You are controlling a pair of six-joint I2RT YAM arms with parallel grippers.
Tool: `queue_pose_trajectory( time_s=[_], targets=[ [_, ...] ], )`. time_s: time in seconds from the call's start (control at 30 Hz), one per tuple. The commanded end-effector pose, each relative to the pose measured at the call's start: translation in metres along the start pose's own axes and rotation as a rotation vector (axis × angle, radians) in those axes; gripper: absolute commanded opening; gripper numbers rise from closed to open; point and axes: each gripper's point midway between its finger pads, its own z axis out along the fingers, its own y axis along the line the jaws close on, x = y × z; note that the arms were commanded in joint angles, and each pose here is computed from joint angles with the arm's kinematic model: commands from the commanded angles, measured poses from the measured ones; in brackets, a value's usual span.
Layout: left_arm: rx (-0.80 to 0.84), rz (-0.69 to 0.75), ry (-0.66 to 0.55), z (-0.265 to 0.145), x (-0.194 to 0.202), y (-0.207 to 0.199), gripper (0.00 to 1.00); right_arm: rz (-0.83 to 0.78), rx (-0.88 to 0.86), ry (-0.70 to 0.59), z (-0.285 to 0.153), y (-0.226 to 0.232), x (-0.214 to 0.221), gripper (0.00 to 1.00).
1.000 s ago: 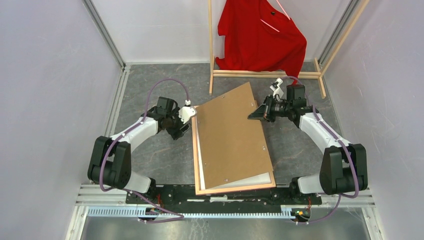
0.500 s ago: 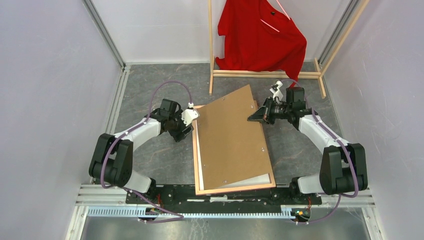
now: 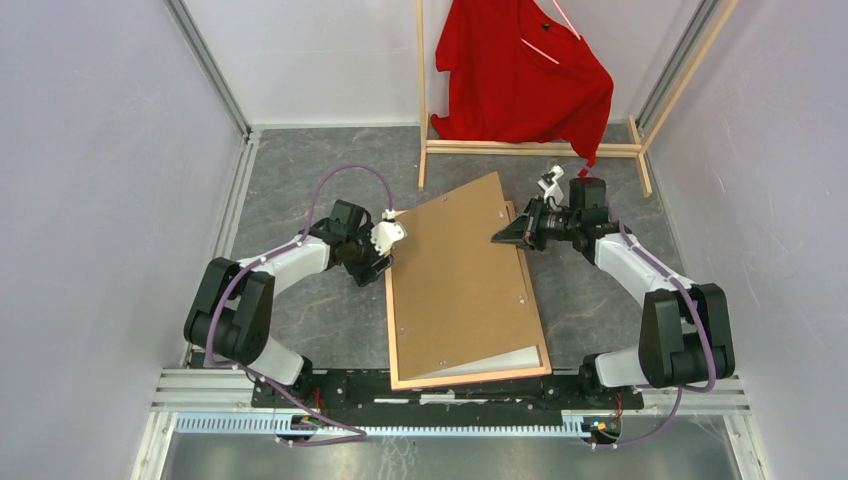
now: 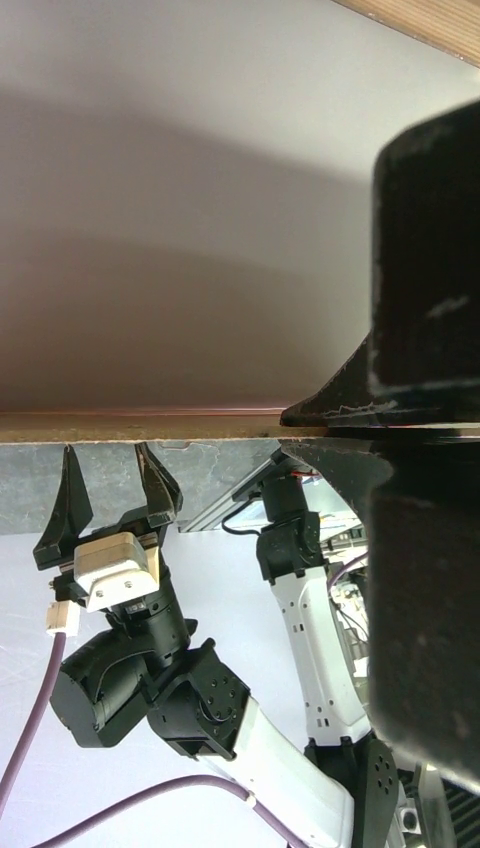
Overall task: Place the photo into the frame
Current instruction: Place the photo frame item in the photo frame.
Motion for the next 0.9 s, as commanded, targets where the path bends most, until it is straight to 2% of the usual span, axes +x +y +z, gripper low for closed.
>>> queue_pose_trajectory(
  time_s=[0.0, 0.4, 0.43, 0.5, 0.53, 0.67, 0.87],
  targets=[
    [0.005, -0.025, -0.045, 0.003, -0.013, -0.001, 0.74, -0.021, -0.068, 0.004, 0.001, 0.015, 0.000, 0.00],
    [0.012, -0.036, -0.062, 0.003, -0.020, 0.000, 0.73, -0.050, -0.003, 0.022, 0.002, -0.006, 0.011, 0.00],
    [0.013, -0.040, -0.065, 0.003, -0.021, 0.000, 0.73, -0.055, 0.012, 0.019, 0.002, -0.009, 0.011, 0.02],
    [0.018, -0.046, -0.070, 0.002, -0.024, 0.000, 0.73, -0.085, 0.067, 0.019, 0.002, -0.018, 0.009, 0.28],
    [0.022, -0.048, -0.071, 0.001, -0.025, 0.000, 0.74, -0.095, 0.093, 0.020, 0.001, -0.022, 0.009, 0.35],
    [0.031, -0.060, -0.074, -0.003, -0.029, 0.000, 0.74, -0.133, 0.154, 0.010, 0.002, -0.029, 0.007, 0.52],
    [0.029, -0.061, -0.080, -0.009, -0.030, -0.001, 0.74, -0.165, 0.255, 0.033, 0.006, -0.044, 0.012, 0.65]
  ],
)
